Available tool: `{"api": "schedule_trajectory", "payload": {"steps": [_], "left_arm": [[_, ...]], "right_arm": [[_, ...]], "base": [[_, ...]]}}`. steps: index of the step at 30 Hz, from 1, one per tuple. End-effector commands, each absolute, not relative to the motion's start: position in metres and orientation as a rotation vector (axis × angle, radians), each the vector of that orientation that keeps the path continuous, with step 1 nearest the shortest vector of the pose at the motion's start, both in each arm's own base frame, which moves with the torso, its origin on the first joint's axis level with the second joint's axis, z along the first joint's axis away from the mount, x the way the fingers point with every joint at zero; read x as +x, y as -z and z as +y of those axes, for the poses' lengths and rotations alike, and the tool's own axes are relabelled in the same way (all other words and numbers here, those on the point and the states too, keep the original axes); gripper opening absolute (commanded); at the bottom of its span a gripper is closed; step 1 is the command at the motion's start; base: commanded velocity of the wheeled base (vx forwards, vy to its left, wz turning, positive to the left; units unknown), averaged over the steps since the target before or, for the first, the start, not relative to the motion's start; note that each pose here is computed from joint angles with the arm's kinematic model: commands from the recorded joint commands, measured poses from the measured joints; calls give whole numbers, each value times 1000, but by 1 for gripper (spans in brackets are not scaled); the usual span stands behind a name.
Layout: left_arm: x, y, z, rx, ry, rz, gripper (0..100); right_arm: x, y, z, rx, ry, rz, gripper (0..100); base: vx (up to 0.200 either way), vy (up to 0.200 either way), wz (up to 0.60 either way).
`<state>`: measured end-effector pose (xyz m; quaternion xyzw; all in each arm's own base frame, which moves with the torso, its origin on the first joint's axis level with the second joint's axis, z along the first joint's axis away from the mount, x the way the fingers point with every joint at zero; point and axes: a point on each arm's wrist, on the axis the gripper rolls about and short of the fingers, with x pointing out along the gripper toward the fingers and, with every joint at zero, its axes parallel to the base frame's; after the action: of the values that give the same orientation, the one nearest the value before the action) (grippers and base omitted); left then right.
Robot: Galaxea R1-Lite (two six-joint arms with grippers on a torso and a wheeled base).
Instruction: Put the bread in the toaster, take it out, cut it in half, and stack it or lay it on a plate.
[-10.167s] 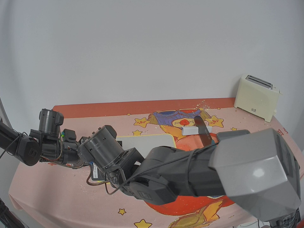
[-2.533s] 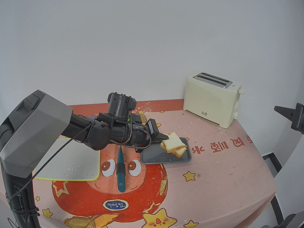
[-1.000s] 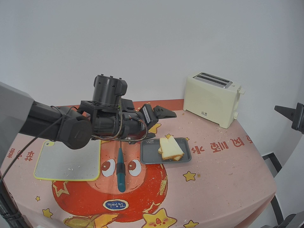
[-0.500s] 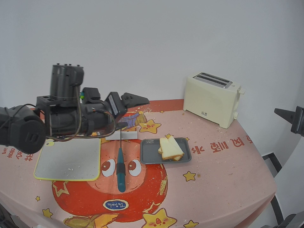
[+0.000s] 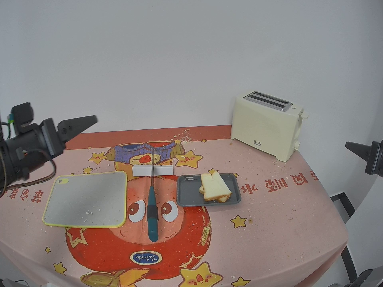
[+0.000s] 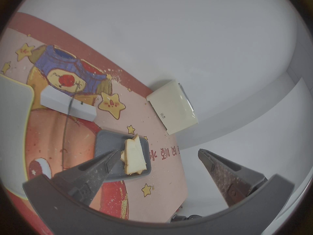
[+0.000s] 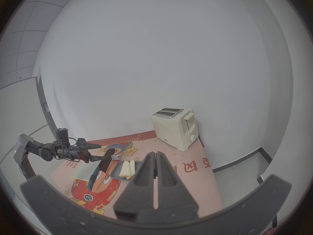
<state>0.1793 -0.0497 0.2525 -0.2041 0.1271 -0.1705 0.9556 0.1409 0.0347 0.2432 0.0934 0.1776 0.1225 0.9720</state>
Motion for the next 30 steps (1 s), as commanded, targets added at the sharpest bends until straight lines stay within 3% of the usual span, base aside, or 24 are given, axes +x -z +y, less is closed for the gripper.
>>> {"api": "schedule_trajectory", "payload": {"steps": [1,2,3,8,12,18,23,24,27,30], "left_arm": [[142,-247,-13,-278,74,133,100],[132,-234,-7,-217,-50,139,100],[122,-227,-6,-195,-72,138,100],[77,-200,-3,-204,-77,99,100],[48,-178,0,-214,-82,59,100],[13,-133,2,-217,-73,3,100],[-14,-101,4,-181,-77,34,100],[-21,-88,5,-162,-79,55,100],[-24,-86,3,-164,-103,48,100],[-28,-84,1,-113,-18,11,100]], "right_arm": [[138,-244,34,183,-249,347,0],[136,-245,33,183,-250,340,0],[135,-245,33,183,-250,340,0],[125,-227,31,117,-252,374,0],[88,-220,22,48,-234,303,0],[39,-186,3,32,-21,224,0],[3,-145,-2,-15,82,155,0],[-5,-129,-2,-42,88,155,0],[-20,-88,-1,-84,60,148,0],[-29,-85,2,-58,-79,41,0]], "base": [[0,0,0],[0,0,0],[0,0,0],[0,0,0],[0,0,0],[0,0,0],[0,0,0],[0,0,0],[0,0,0],[0,0,0]]}}
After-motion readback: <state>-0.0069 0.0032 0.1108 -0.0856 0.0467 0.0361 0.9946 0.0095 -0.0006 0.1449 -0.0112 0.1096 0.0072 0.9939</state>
